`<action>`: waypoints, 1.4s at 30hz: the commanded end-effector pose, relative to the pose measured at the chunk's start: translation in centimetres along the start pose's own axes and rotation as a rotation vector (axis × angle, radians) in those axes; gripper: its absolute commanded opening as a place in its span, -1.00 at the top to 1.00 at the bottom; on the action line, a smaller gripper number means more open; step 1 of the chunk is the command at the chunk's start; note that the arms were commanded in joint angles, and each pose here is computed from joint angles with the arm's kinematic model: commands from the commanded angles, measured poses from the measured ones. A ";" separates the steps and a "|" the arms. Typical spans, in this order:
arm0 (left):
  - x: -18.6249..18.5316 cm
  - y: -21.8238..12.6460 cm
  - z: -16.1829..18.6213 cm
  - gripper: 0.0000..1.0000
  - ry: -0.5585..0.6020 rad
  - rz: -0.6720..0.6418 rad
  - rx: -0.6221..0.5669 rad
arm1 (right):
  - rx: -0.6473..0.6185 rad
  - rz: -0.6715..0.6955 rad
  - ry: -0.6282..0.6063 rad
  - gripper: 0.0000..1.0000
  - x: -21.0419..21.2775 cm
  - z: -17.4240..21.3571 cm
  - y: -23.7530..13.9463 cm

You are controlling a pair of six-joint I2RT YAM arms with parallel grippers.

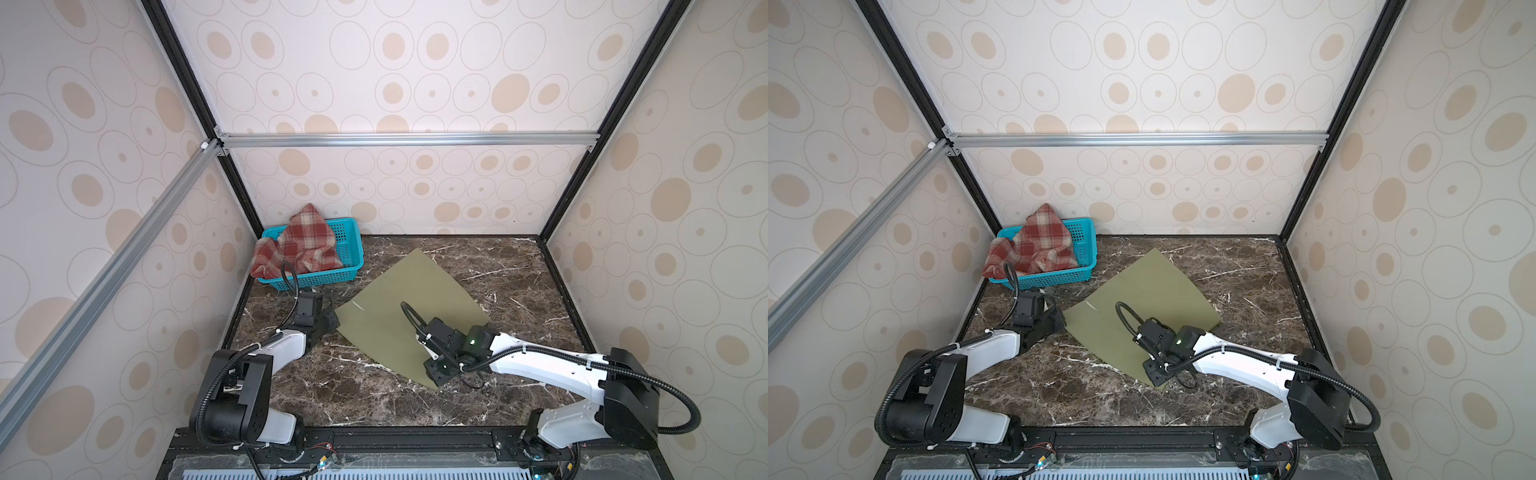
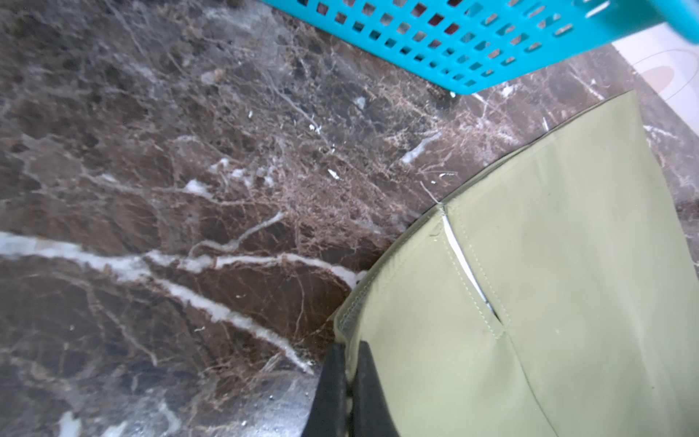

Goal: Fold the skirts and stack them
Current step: 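Pull the right gripper back toward the robot, dragging the skirt's near corner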

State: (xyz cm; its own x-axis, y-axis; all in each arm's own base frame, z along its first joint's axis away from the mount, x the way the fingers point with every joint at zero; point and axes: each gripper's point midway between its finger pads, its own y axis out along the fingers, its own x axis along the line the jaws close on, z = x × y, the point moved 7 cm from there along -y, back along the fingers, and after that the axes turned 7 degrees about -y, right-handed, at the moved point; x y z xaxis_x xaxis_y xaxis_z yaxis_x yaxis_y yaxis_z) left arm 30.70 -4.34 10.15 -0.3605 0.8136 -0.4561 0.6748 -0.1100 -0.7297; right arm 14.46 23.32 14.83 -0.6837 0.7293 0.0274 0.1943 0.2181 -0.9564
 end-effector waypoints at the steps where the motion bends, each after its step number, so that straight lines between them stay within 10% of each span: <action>1: -0.4 -0.2 -1.1 1.00 -0.021 0.024 -0.046 | 0.053 0.071 -0.129 0.15 1.0 1.3 1.0; 42: -0.6 0.1 -1.3 1.00 -0.011 0.026 -0.038 | 0.163 0.220 -0.286 0.51 2.0 2.4 6.7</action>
State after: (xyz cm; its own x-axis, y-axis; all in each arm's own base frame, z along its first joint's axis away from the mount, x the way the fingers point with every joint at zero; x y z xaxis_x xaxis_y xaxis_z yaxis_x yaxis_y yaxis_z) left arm 31.04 -4.39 10.18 -0.3542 0.8055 -0.4751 0.6863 -0.1212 -0.7171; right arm 13.03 24.98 8.56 -0.8071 0.5459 -0.2249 0.2606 -0.0125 -0.9654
